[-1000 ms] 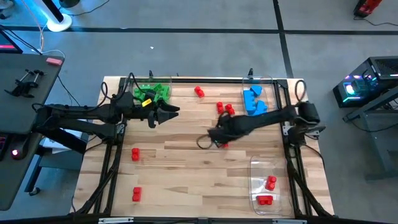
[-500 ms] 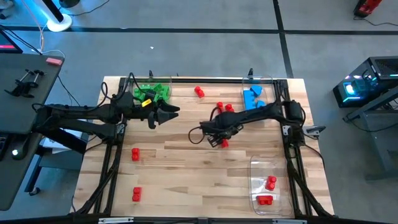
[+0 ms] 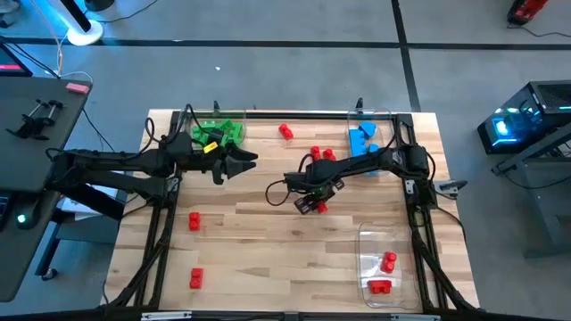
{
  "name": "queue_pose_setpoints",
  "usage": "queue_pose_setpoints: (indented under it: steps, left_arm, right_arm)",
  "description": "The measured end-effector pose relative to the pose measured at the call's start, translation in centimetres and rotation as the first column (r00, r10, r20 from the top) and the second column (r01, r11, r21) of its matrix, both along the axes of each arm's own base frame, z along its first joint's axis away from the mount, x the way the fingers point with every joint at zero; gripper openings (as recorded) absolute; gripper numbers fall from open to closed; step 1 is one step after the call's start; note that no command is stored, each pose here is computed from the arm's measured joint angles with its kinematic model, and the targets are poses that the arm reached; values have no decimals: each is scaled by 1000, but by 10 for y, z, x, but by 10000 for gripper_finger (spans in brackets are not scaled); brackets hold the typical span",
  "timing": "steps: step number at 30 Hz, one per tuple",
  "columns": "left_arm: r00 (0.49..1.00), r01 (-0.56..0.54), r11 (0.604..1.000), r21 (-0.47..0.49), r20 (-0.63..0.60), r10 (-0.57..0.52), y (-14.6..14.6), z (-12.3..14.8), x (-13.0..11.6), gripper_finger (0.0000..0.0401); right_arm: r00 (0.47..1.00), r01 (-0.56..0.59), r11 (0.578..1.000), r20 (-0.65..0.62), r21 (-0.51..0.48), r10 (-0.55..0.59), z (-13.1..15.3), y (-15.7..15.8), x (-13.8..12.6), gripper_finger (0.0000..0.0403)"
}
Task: Sort blocks
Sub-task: Put the red game piece into the bottom transparent bin
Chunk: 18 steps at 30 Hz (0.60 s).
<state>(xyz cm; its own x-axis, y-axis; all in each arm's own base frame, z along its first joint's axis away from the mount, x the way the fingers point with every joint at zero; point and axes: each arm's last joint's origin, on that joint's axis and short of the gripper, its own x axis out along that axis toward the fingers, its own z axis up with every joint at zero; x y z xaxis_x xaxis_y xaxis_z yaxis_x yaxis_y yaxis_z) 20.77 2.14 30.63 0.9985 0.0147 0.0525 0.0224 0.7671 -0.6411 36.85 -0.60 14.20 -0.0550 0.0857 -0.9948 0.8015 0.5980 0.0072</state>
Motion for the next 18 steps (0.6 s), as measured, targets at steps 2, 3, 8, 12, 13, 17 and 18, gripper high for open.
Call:
queue_pose_setpoints:
  steps: [2,3,8,12,13,17,18]
  left_arm:
    - [1000,0,1000,0,-2,0,0,0,0,234]
    - [1000,0,1000,-1,-1,0,0,0,0,234]
    - [1000,10,1000,-1,-4,-10,0,0,0,234]
    - [995,100,994,35,-5,-100,-3,0,0,234]
    - [994,114,992,47,-7,-113,-3,-1,0,234]
    - [991,132,988,82,-13,-131,-4,-1,0,234]
    - [991,131,987,91,-14,-131,-4,-1,0,234]
  right_arm:
    - [1000,-13,1000,6,0,13,0,3,1,106]
    - [1000,-20,1000,9,-3,20,0,5,1,80]
    - [998,-67,998,-18,-10,66,15,15,-10,16]
    - [997,-59,997,54,-48,62,64,24,-27,22]
    - [995,-53,996,83,-66,58,77,29,-33,18]
    - [966,-3,998,256,-69,21,129,61,-61,6]
    - [955,18,998,297,-53,-2,141,70,-69,8]
